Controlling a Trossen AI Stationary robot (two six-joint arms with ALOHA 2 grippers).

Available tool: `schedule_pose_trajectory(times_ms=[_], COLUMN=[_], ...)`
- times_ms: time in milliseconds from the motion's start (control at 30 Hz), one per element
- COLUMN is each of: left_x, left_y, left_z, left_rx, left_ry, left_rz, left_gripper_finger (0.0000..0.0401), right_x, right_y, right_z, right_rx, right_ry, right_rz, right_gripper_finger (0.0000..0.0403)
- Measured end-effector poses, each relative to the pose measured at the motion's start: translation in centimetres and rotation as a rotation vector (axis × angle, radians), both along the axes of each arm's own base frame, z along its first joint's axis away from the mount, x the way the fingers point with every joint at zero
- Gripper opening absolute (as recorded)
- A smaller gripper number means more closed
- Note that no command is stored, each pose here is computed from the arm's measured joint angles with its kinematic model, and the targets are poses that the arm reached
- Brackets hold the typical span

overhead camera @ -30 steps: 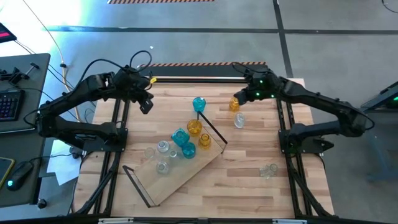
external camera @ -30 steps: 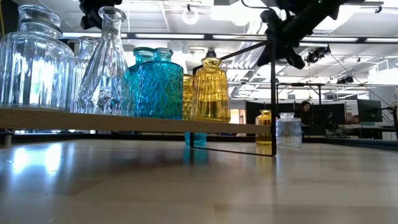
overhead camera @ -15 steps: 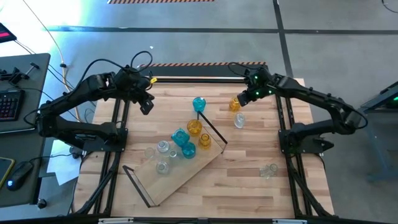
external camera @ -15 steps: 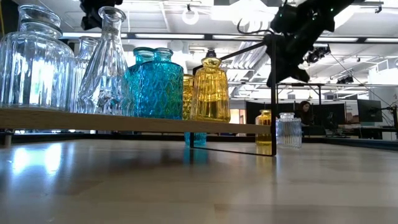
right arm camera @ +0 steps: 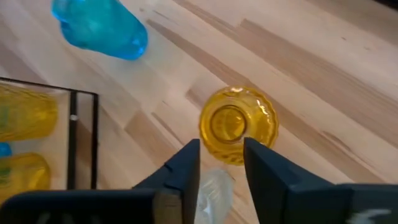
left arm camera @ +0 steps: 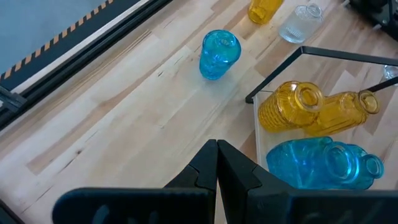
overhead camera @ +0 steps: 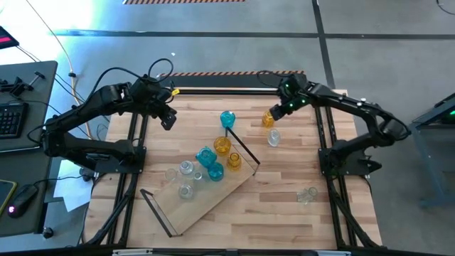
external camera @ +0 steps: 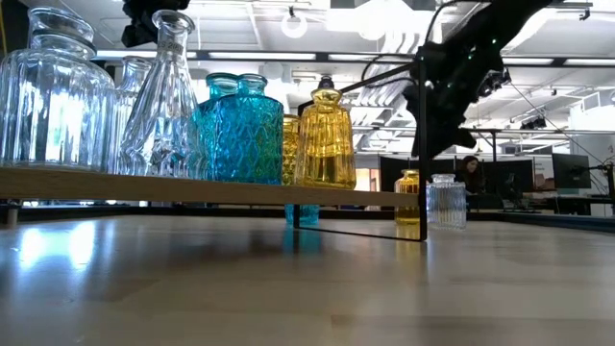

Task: Sort vases onto shelf
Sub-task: Put the yellow vase on the shelf aligned with the other yellow vases

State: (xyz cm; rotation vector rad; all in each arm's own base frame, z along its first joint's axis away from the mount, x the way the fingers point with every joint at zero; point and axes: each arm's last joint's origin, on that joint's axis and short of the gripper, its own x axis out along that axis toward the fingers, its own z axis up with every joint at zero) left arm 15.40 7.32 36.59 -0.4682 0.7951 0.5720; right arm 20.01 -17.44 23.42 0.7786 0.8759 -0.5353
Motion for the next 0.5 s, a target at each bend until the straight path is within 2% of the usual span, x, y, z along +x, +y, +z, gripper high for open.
schedule_pose_trajectory(times_ms=[200, 500], left_x=[0.0, 0.0], left_y=[0.0, 0.0], left_z=[0.0, 0.0], left_rx=[-0.006, -0.009], left_ry=[-0.003, -0.005], left_rz=[0.007, 0.013], left_gripper_finger=[0.0, 0.0], right_x=[0.5, 0.8], right_y=[-0.6, -0.8], right_z=[-1.3, -1.7], right_rx=[0.025, 0.027], right_ry=[0.031, 0.031], right_rz=[0.003, 0.001], right_gripper_finger=[0.0129, 0.013])
